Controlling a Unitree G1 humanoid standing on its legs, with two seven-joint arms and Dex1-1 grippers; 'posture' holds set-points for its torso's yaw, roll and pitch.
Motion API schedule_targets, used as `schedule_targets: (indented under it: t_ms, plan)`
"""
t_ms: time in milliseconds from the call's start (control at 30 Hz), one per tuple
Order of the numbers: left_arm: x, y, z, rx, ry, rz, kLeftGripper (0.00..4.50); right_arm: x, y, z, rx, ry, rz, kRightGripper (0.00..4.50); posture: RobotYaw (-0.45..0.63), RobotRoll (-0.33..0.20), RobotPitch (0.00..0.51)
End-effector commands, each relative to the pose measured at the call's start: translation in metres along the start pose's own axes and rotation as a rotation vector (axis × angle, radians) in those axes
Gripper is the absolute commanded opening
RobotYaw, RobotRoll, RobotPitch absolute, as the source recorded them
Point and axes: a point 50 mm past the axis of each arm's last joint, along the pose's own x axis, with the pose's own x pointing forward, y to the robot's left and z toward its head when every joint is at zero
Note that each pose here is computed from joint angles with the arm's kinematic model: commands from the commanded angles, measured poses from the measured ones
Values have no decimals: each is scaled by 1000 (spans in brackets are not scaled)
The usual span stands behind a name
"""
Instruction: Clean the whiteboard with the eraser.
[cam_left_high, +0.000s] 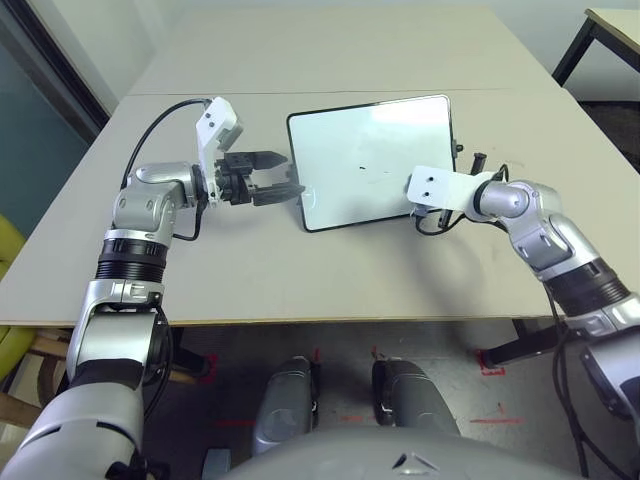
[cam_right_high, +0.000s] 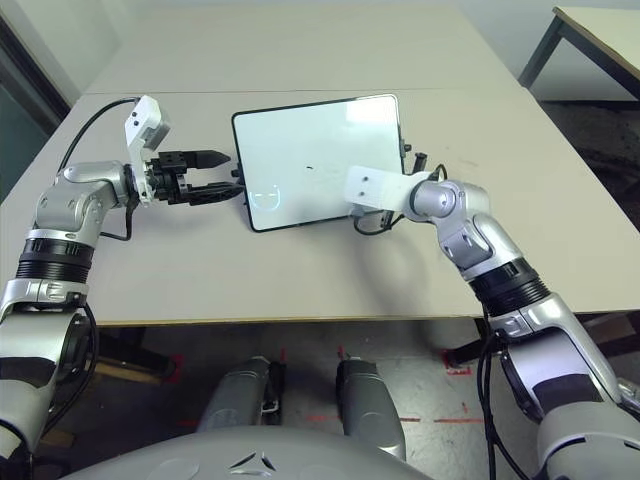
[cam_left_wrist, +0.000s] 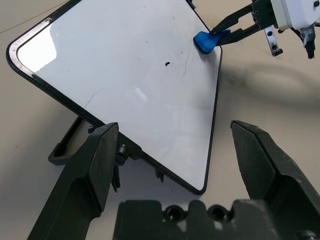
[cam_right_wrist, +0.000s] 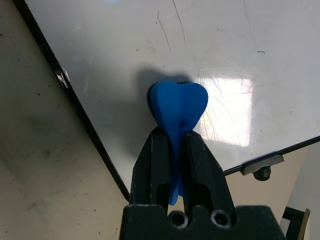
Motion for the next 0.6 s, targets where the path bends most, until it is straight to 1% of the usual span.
schedule_targets:
  t_ms: [33,367,600]
  plan:
    - [2,-1,-1,-1,4,-12,4500,4,4,-4,20,28,25,114,95,0,100]
    - [0,-1,-2,-3,3,-5,4500,15,-3,35,-5,-76,14,114,109,0,101]
    - [-2,-1,-2,-5,3,2,4500,21,-3,55,-27,-133,23,114,118,0,100]
